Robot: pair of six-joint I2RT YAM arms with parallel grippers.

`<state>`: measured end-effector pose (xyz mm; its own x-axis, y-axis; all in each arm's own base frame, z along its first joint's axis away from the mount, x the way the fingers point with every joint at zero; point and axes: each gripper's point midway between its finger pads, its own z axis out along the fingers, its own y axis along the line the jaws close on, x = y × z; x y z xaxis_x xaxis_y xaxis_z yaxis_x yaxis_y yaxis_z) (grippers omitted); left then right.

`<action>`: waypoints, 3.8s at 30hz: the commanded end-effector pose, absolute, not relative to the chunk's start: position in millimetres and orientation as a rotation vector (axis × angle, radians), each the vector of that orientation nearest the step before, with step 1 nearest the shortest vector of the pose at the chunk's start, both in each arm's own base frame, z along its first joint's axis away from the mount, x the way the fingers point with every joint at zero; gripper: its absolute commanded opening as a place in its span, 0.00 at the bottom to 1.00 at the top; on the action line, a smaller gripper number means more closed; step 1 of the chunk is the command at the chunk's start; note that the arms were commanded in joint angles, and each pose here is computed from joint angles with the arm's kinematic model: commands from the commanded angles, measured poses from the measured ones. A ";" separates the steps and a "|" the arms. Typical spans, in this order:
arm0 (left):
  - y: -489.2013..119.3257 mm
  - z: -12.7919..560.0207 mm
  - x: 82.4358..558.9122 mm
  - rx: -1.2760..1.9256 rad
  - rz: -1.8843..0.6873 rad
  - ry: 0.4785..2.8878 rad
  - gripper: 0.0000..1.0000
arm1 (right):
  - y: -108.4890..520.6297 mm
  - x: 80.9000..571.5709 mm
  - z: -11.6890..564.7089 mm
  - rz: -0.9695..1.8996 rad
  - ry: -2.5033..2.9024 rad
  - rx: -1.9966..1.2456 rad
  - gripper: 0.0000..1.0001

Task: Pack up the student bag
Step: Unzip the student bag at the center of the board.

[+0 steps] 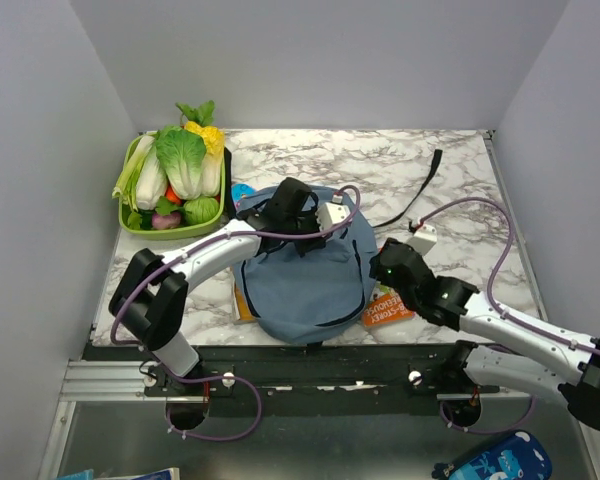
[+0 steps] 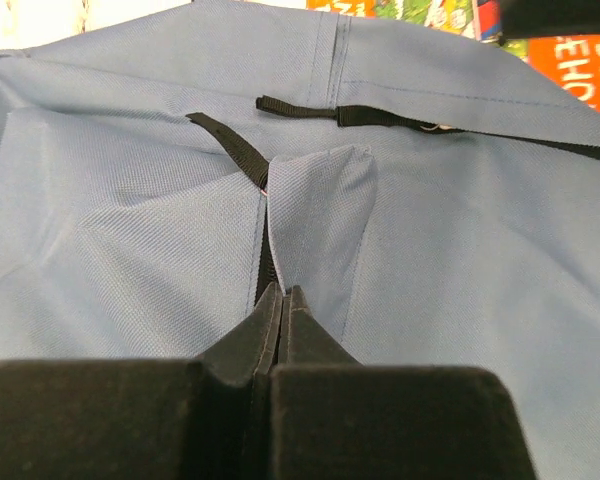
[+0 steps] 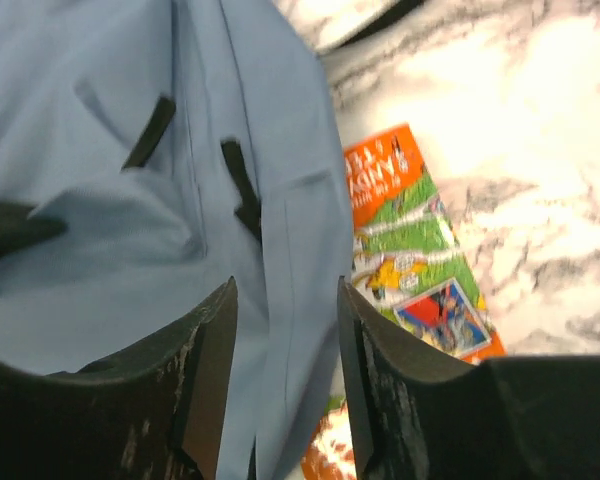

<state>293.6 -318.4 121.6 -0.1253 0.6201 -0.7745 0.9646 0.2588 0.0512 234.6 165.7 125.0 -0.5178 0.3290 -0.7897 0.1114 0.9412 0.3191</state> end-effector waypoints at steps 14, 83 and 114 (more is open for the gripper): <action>-309.6 145.1 278.4 1.417 -0.730 1.801 0.00 | 232.8 266.8 116.4 0.625 2.138 -0.222 0.55; -307.4 106.5 283.4 1.373 -0.739 1.908 0.00 | 237.3 265.0 86.1 0.556 2.187 -0.414 0.01; -331.8 106.0 306.7 1.165 -0.689 1.977 0.00 | 244.3 196.5 121.5 0.807 2.166 -0.373 0.15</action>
